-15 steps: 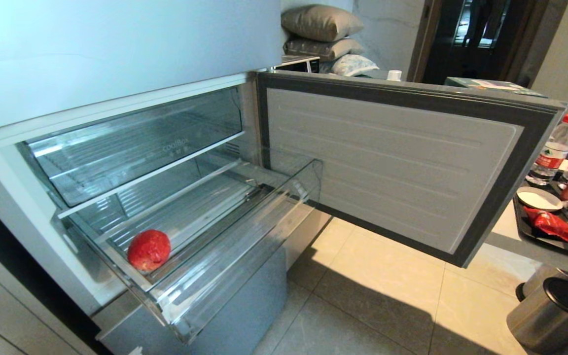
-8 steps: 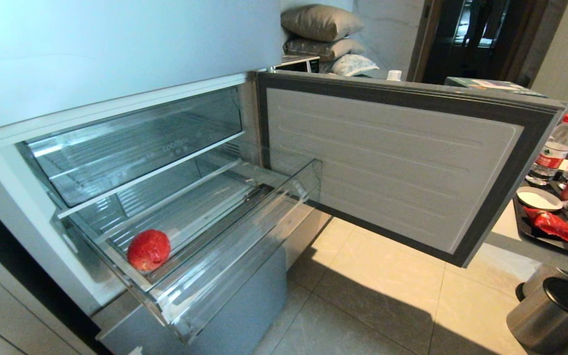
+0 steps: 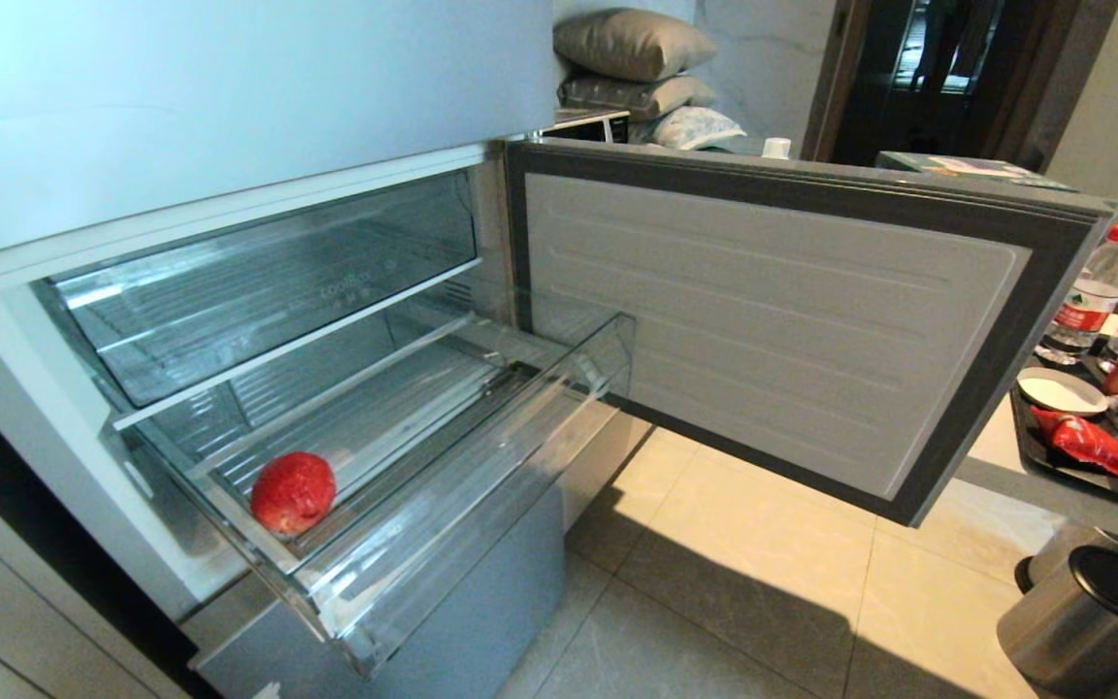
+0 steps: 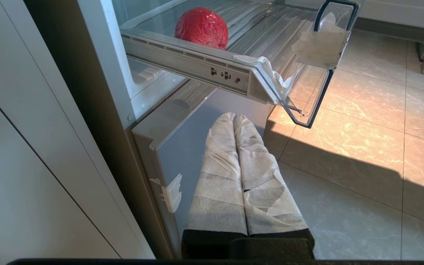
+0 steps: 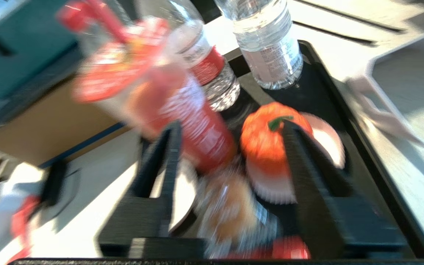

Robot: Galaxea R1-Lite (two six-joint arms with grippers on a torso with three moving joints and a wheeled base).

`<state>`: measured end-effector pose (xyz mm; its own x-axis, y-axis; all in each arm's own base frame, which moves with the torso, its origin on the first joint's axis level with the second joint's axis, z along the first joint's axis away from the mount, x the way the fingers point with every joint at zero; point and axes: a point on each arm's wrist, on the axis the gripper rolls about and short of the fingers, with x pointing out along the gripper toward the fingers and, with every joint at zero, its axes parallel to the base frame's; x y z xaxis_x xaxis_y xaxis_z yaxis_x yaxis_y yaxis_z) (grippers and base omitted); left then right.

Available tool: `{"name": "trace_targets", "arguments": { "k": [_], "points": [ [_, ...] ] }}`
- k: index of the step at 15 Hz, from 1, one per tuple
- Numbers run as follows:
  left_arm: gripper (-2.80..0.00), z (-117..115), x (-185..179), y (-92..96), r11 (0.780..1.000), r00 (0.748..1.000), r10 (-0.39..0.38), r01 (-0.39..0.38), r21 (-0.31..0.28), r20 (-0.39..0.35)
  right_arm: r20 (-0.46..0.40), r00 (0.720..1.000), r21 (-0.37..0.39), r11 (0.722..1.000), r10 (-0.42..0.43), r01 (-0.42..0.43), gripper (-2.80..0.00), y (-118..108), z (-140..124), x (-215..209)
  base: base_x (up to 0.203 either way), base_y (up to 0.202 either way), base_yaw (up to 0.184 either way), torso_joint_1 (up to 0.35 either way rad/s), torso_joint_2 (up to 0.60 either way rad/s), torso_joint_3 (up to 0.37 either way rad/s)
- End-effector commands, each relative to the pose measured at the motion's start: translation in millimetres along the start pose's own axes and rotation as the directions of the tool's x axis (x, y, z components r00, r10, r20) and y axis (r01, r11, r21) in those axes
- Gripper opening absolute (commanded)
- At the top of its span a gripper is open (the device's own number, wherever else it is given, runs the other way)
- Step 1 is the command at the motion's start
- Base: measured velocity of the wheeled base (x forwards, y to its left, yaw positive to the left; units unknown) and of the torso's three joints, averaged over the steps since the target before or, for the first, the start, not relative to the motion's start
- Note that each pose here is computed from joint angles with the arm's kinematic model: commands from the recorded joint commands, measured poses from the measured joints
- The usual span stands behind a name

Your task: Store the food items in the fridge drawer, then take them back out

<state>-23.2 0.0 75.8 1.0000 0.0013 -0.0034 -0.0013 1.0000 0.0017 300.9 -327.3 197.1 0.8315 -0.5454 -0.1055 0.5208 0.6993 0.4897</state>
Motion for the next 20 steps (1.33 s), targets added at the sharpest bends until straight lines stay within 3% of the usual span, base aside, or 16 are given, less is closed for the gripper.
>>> {"name": "trace_targets", "arguments": {
  "k": [1,4,7,8,10,12,14,17,18,19,20],
  "points": [
    [-2.8,-0.1,0.0,0.0,1.0,1.0,0.0,0.0,0.0,0.0,0.091,0.996,-0.027,0.999,0.027,-0.025,-2.8,38.8,45.9,-78.0,0.0,0.0,0.0,0.0,0.0,0.0],
    [-2.8,-0.1,0.0,0.0,1.0,1.0,0.0,0.0,0.0,0.0,0.116,0.992,-0.086,0.996,0.047,-0.037,-2.8,67.0,51.3,-163.3,0.0,0.0,0.0,0.0,0.0,0.0],
    [-2.8,-0.1,0.0,0.0,1.0,1.0,0.0,0.0,0.0,0.0,0.094,0.979,-0.212,0.965,0.18,-0.157,-2.8,103.4,16.9,-254.9,0.0,0.0,0.0,0.0,0.0,0.0],
    [-2.8,0.0,0.0,0.0,1.0,1.0,0.0,0.0,0.0,0.001,0.057,0.962,-0.255,0.936,0.266,-0.244,-2.8,115.5,-4.7,-284.5,0.0,0.0,0.0,0.0,0.0,0.0],
    [-2.8,-0.1,0.0,0.0,1.0,1.0,0.0,0.0,0.0,0.0,-0.047,0.89,-0.323,0.836,0.453,-0.443,-2.8,123.4,-47.7,-340.3,0.0,0.0,0.0,0.0,0.0,0.0],
    [-2.8,0.1,0.0,0.0,1.0,1.0,0.0,0.0,0.0,0.001,-0.156,0.826,-0.378,0.74,0.542,-0.557,-2.8,100.7,-89.5,-381.0,0.0,0.0,0.0,0.0,0.0,0.0],
    [-2.8,-0.1,0.0,0.0,1.0,1.0,0.0,0.0,0.0,0.0,-0.216,0.8,-0.408,0.692,0.56,-0.595,-2.8,71.2,-125.8,-403.1,0.0,0.0,0.0,0.0,0.0,0.0],
    [-2.8,-0.1,0.0,0.0,1.0,1.0,0.0,0.0,-0.001,0.0,-0.277,0.784,-0.438,0.653,0.555,-0.617,-2.8,34.6,-172.8,-416.5,0.0,0.0,0.0,0.0,0.0,0.0],
    [-2.8,0.1,0.0,0.0,1.0,1.0,0.0,0.0,0.0,0.002,-0.329,0.786,-0.438,0.653,0.523,-0.617,-2.8,27.2,-182.9,-417.9,0.0,0.0,0.0,0.0,0.0,0.0],
    [-2.8,-0.1,0.0,0.0,1.0,1.0,0.0,0.0,0.0,0.0,-0.359,0.795,-0.437,0.665,0.488,-0.606,-2.8,24.3,-186.0,-418.4,0.0,0.0,0.0,0.0,0.0,0.0],
    [-2.8,-0.1,0.0,0.0,1.0,1.0,0.0,0.0,0.0,0.0,-0.34,0.835,-0.46,0.697,0.434,-0.55,-2.8,22.4,-186.6,-417.5,0.0,0.0,0.0,0.0,0.0,0.0]
  ]
}}
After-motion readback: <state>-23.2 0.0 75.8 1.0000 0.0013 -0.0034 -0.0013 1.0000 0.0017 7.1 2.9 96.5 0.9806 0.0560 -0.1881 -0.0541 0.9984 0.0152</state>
